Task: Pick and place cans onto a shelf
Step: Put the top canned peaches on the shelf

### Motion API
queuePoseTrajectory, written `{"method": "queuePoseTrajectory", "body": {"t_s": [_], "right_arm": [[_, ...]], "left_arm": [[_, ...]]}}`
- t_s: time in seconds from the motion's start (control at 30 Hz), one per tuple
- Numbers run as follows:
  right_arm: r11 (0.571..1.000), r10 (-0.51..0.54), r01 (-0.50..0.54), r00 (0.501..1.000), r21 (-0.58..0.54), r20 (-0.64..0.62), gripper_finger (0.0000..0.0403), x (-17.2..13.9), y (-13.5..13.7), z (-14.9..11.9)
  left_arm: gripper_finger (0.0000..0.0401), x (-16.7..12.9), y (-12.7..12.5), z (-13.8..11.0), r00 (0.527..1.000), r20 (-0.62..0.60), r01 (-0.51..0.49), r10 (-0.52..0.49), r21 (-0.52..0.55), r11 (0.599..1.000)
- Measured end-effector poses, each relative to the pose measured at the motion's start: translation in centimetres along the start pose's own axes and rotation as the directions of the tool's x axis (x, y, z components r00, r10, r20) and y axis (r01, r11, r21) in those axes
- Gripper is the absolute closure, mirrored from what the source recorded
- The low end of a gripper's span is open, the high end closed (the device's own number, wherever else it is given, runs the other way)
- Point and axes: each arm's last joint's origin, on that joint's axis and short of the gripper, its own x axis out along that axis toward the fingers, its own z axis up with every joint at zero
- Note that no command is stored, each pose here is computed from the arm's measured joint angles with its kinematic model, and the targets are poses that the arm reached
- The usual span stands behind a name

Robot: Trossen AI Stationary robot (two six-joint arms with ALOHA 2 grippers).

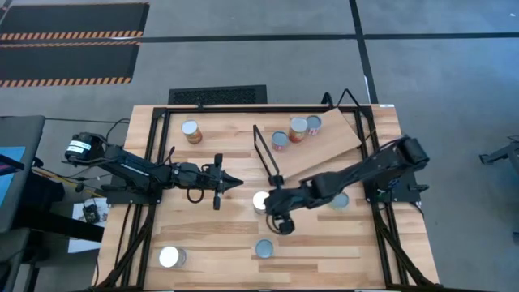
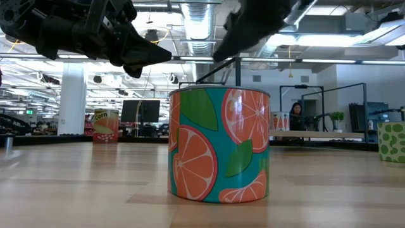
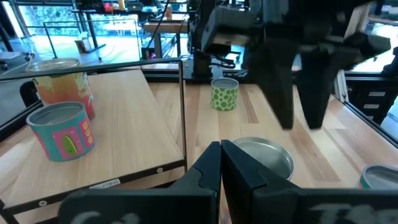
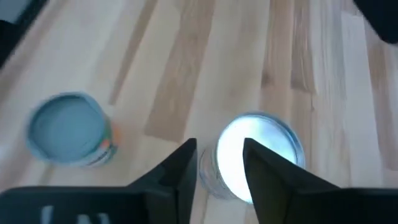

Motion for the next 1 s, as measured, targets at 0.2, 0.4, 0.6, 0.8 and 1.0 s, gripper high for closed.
{"method": "queuePoseTrajectory", "body": {"t_s": [0.2,0.4,0.6,0.8,1.0], "right_arm": [[0.996,-0.044,0.035,0.992,-0.078,-0.118,0.0235,2.2,0.2,-0.7],[0.993,-0.047,0.028,0.986,-0.114,-0.16,0.0268,2.8,0.2,-1.1],[0.993,-0.049,0.03,0.986,-0.115,-0.162,0.036,2.8,0.0,-1.1],[0.996,-0.029,0.014,0.985,-0.083,-0.171,0.0387,2.7,0.0,-1.1],[0.997,0.068,-0.064,0.986,0.03,-0.149,0.0397,-0.5,0.8,-0.5]], "left_arm": [[0.0401,0.0,0.0,0.0,1.0,-0.003,-0.001,0.001,0.0,1.0],[0.0401,0.0,0.0,-0.1,1.0,-0.006,-0.001,0.001,-0.005,1.0],[0.0401,0.0,0.0,0.0,1.0,-0.004,-0.001,0.001,-0.004,1.0],[0.0401,0.0,0.0,0.0,1.0,-0.004,-0.001,0.001,-0.003,1.0],[0.0401,0.0,0.0,0.0,1.0,-0.003,-0.001,0.001,-0.003,1.0]]}}
